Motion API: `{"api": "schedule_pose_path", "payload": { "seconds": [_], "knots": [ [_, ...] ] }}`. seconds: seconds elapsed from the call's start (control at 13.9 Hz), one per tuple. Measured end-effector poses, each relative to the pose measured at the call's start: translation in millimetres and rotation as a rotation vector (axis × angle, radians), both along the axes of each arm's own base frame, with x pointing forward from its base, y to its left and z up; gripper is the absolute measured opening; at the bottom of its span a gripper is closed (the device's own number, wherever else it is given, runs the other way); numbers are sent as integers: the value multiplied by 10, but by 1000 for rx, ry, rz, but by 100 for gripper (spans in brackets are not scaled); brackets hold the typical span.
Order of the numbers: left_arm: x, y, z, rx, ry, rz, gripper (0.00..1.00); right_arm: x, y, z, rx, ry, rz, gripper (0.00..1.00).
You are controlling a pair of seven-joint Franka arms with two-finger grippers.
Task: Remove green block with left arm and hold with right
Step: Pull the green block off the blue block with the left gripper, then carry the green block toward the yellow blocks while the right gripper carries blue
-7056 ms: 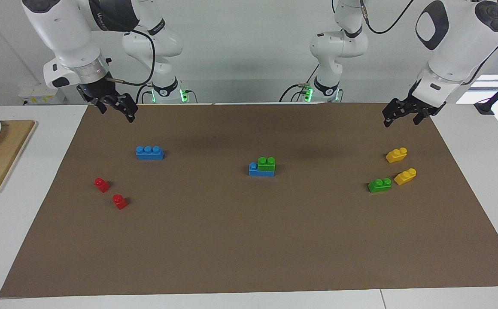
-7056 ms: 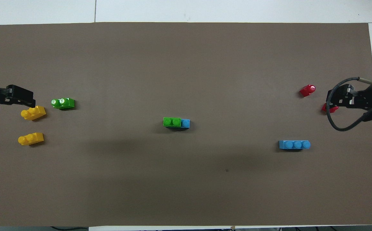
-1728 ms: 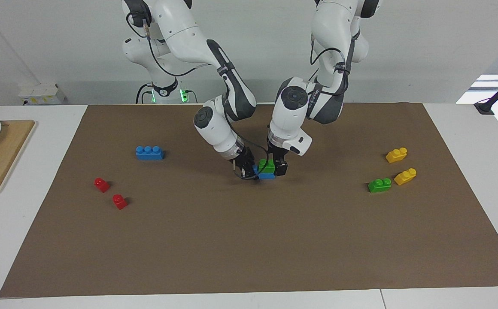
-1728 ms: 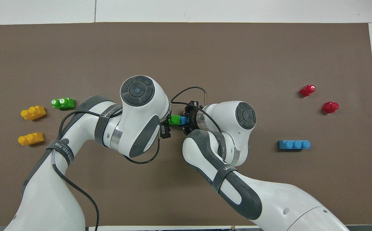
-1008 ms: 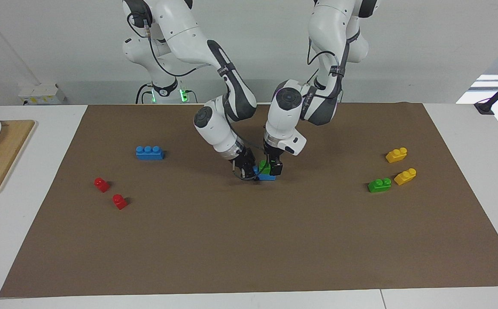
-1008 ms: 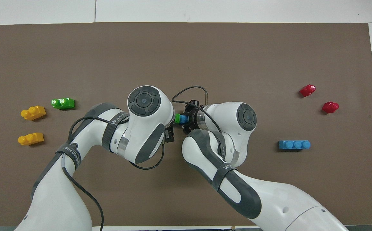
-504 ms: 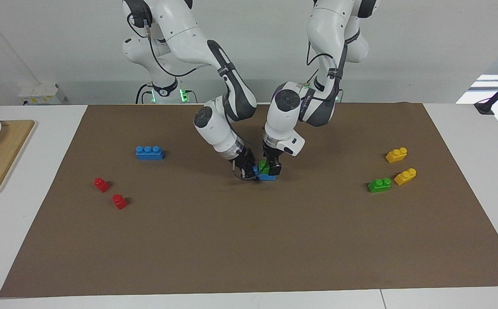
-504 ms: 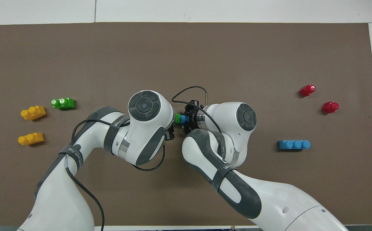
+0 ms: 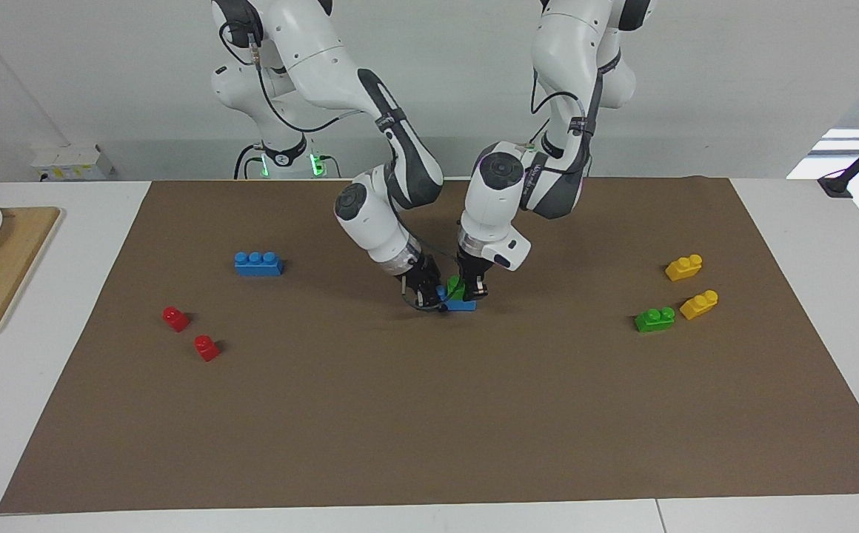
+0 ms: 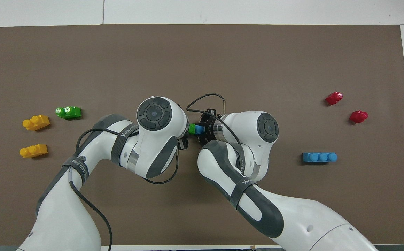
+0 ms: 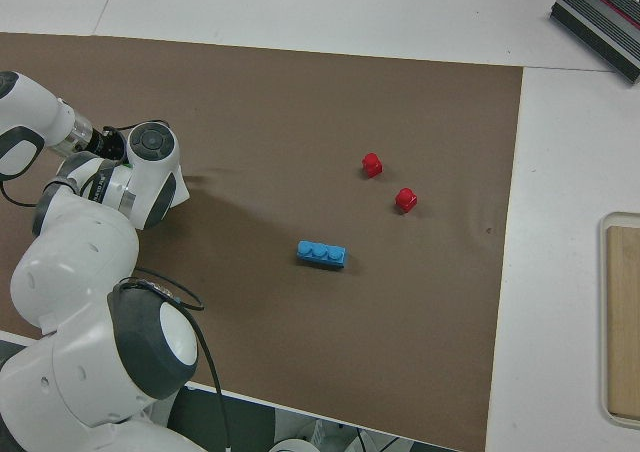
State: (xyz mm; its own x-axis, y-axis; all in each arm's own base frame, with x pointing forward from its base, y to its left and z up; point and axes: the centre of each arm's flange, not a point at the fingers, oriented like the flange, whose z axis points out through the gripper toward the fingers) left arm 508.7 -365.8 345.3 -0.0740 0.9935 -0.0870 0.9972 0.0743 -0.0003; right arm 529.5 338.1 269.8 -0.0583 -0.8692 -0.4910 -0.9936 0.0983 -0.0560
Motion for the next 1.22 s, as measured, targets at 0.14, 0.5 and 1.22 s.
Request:
{"api": "schedule_pose_path", "payload": {
  "seconds": [0.14,0.5,1.22],
  "knots": [
    [74,18,116,-1,5,-7,38,22,4,19,0,-19,-12,35],
    [387,686,857,-19,-31,-56,36,7,26,-13,-4,-21,-12,35],
    [285,2647,1147,-65,172,-810,36,827,-1151,914,53,44,47,35]
  ]
}}
